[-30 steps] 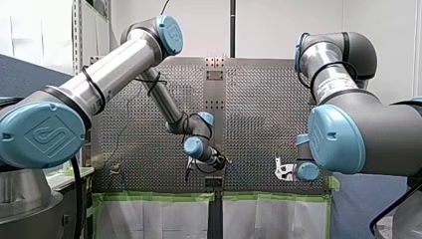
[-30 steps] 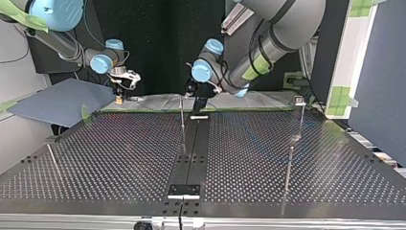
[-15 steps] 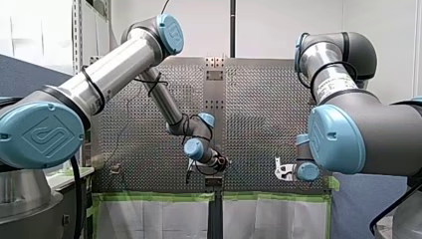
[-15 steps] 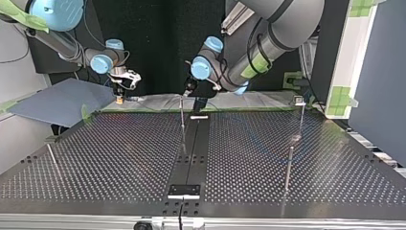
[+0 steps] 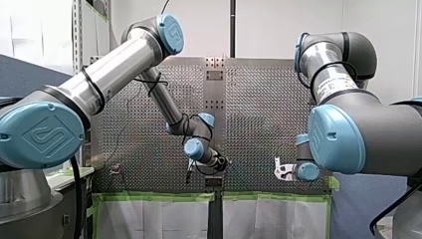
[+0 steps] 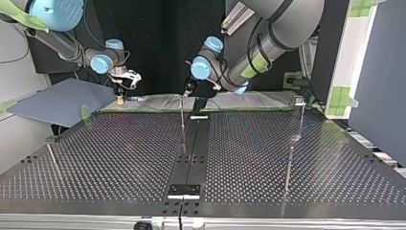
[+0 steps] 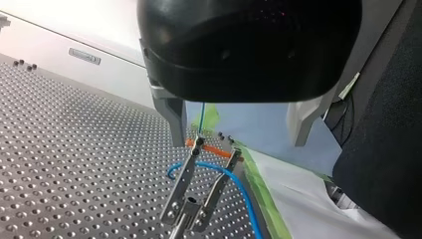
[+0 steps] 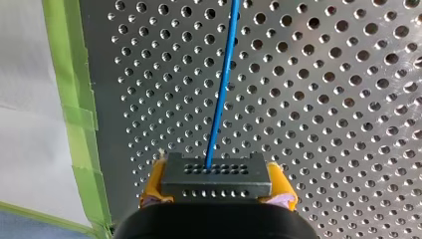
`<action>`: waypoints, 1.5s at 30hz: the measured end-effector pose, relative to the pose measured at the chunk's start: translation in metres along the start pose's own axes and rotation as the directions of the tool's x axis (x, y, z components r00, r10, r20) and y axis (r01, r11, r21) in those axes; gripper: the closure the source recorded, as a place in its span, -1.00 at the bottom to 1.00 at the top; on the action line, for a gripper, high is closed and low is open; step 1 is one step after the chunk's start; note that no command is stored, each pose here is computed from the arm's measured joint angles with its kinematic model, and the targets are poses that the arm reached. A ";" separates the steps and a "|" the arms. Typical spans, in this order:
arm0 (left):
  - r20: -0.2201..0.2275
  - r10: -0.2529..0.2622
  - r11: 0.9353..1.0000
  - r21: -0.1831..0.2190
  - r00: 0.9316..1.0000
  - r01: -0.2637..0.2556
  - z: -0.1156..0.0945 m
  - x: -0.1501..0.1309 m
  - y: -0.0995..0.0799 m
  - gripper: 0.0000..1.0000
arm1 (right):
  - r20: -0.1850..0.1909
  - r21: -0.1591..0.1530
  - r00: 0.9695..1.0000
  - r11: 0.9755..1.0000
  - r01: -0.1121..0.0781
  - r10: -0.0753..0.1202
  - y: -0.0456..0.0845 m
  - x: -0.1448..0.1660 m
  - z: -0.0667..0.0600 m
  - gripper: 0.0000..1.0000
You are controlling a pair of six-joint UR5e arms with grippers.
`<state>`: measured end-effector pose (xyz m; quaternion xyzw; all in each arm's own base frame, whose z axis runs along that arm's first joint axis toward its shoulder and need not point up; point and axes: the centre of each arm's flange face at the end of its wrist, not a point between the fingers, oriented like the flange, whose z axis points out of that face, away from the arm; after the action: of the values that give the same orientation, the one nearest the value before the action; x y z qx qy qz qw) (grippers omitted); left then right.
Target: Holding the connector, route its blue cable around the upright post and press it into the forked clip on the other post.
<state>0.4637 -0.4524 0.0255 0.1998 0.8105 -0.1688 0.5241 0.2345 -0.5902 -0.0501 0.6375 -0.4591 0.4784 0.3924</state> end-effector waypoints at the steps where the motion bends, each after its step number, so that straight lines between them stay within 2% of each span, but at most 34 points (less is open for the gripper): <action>1: 0.000 0.001 1.000 0.000 1.000 -0.001 0.000 0.000 0.000 -1.00 | 0.000 0.000 1.000 1.000 0.000 0.000 0.000 0.000 0.000 -0.11; 5: 0.005 0.013 1.000 -0.004 1.000 -0.013 -0.005 -0.003 -0.003 -1.00 | 0.001 0.000 1.000 1.000 0.000 0.000 0.000 0.000 0.000 -0.11; 11: 0.047 0.020 1.000 -0.013 0.999 -0.019 -0.021 -0.013 -0.012 -1.00 | 0.003 0.000 1.000 1.000 0.001 -0.001 0.000 0.000 0.000 -0.11; 17: 0.102 -0.014 0.999 -0.036 0.995 0.018 -0.040 -0.025 -0.019 -1.00 | 0.000 0.002 1.000 1.000 0.001 -0.001 -0.002 0.000 0.000 -0.11; 23: 0.157 -0.067 0.995 -0.069 0.985 0.078 -0.058 -0.037 -0.018 -1.00 | -0.003 0.007 1.000 1.000 0.002 -0.002 -0.005 0.000 0.000 -0.11; 27: 0.154 -0.099 0.988 -0.099 0.983 0.115 -0.074 -0.039 -0.014 -1.00 | -0.004 0.010 1.000 1.000 0.003 -0.003 -0.006 0.000 0.000 -0.11; 30: 0.140 -0.112 0.984 -0.122 0.984 0.129 -0.086 -0.039 -0.012 -1.00 | -0.004 0.012 1.000 1.000 0.003 -0.003 -0.008 0.000 -0.001 -0.11; 36: 0.123 -0.090 0.978 -0.178 0.988 0.111 -0.112 -0.041 -0.007 -1.00 | -0.004 0.015 1.000 1.000 0.003 -0.003 -0.010 0.001 -0.001 -0.11; 42: 0.127 -0.085 0.969 -0.221 0.988 0.112 -0.134 -0.044 -0.003 -1.00 | -0.006 0.019 1.000 1.000 0.002 -0.002 -0.012 0.001 -0.001 -0.11; 45: 0.126 -0.086 0.967 -0.229 0.988 0.113 -0.145 -0.045 -0.001 -1.00 | -0.009 0.020 1.000 1.000 0.001 -0.001 -0.013 0.001 -0.001 -0.11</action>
<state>0.3662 -0.3900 0.1236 0.0850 0.8024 -0.1087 0.5807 0.2472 -0.5861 -0.0497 0.6395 -0.4521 0.4857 0.3883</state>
